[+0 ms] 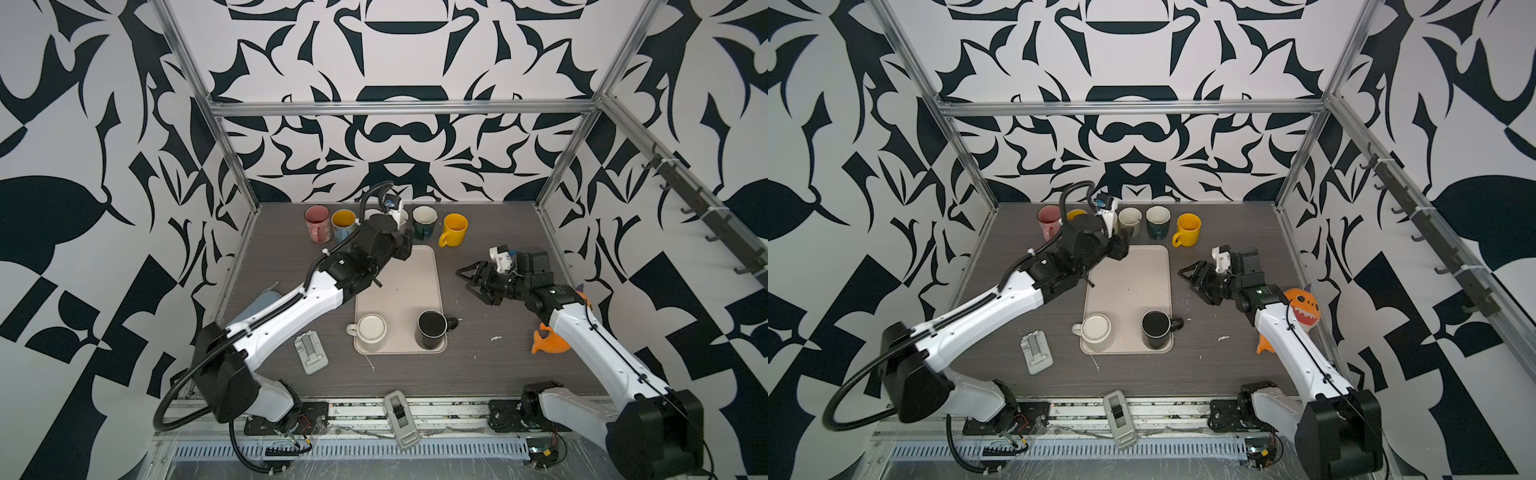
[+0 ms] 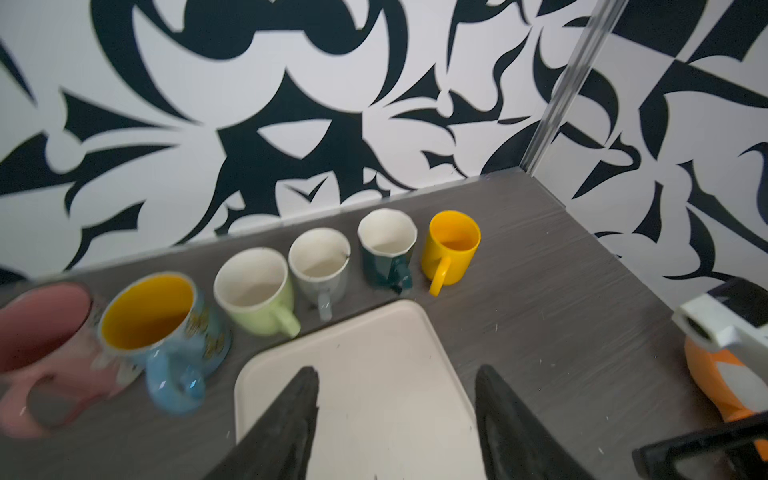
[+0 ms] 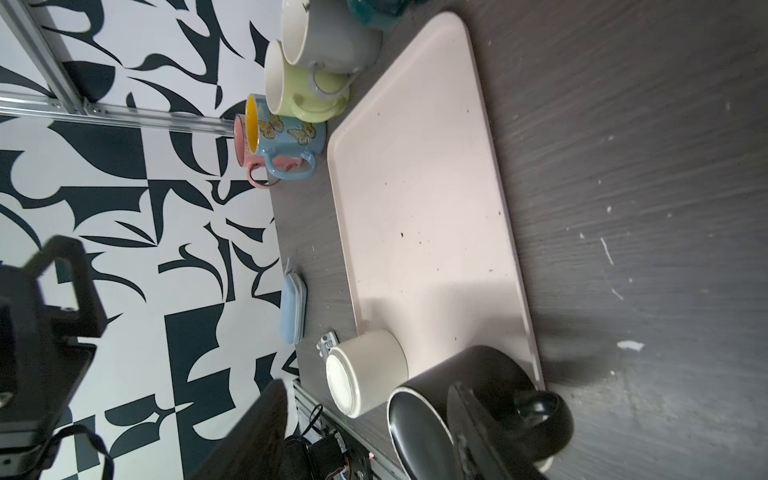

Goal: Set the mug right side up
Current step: 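Withdraw the left gripper while the right gripper moves toward the black mug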

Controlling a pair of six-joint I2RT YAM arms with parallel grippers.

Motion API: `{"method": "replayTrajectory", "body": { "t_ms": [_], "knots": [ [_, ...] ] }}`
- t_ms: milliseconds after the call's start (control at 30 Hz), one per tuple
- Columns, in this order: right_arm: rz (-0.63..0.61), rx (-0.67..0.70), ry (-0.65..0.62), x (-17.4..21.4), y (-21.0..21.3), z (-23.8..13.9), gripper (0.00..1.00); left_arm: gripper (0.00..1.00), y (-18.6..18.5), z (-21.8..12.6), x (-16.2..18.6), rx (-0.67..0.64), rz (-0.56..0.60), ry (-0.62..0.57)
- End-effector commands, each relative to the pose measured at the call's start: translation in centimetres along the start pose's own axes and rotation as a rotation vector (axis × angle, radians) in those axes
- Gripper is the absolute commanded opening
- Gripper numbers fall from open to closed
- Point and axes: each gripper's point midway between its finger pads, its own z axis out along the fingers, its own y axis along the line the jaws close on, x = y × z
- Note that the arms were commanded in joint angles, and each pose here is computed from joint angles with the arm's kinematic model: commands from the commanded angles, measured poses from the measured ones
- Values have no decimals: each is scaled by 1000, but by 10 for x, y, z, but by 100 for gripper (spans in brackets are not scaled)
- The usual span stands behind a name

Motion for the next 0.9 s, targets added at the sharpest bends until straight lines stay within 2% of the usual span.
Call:
{"method": "replayTrajectory", "body": {
  "t_ms": [0, 100, 233, 533, 867],
  "knots": [
    [39, 40, 31, 17, 5, -7, 63, 63, 33, -19, 41, -81, -94, 103],
    [84, 96, 73, 36, -5, -6, 61, 63, 48, -39, 40, -104, -141, 62],
    [164, 148, 69, 47, -22, -8, 59, 63, 56, -47, 45, -126, -156, 51],
    [328, 188, 12, 57, -57, -3, 58, 64, 60, -42, 53, -144, -171, 77],
    [387, 189, 22, 58, -68, 11, 58, 64, 59, -33, 57, -144, -177, 104]
  ]
}}
